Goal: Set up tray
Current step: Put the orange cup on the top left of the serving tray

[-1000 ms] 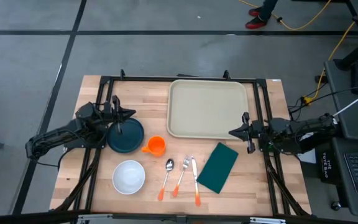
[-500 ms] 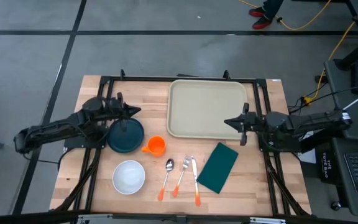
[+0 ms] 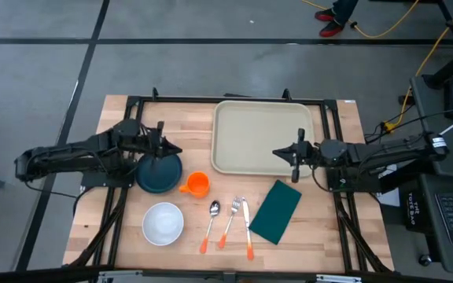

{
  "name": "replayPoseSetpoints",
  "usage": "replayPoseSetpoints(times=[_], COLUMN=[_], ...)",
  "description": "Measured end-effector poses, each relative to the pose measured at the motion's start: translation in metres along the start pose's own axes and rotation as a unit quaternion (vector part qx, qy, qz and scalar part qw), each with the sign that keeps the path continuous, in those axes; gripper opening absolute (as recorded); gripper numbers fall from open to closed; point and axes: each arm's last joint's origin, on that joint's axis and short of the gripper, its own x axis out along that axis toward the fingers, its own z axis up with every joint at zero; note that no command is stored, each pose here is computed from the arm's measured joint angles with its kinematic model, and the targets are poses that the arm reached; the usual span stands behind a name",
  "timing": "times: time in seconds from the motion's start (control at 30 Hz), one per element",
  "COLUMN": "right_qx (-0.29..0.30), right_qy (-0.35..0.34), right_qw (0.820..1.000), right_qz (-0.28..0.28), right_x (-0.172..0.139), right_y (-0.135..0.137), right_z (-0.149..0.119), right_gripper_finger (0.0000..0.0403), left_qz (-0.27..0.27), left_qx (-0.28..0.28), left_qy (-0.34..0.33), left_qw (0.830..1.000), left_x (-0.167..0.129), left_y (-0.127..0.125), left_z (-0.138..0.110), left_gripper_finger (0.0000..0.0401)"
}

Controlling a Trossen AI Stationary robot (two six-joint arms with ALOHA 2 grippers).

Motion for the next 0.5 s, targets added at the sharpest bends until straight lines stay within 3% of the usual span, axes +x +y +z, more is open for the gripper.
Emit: replayPoseSetpoints(times=[0.2,0.37,0.5], right_qx=[-0.011,-0.003,0.014], right_qy=[0.008,0.0,-0.004], right_qw=[1.0,1.0,0.999], right_qz=[0.016,0.024,0.048], right_x=[0.001,-0.002,-0.005], right_y=[0.01,0.019,0.028], right_z=[-0.003,-0.002,-0.002], right_gripper_finger=[0.0012,0.0012,0.0012], left_qz=[-0.019,0.02,0.01], left_qx=[0.051,0.03,0.038], left_qy=[0.014,0.096,0.142], left_qw=[0.998,0.995,0.989], left_x=[0.005,0.016,0.03], left_y=[-0.021,-0.035,-0.052], left_z=[0.013,0.011,0.014], left_gripper_finger=[0.0001,0.0002,0.0002])
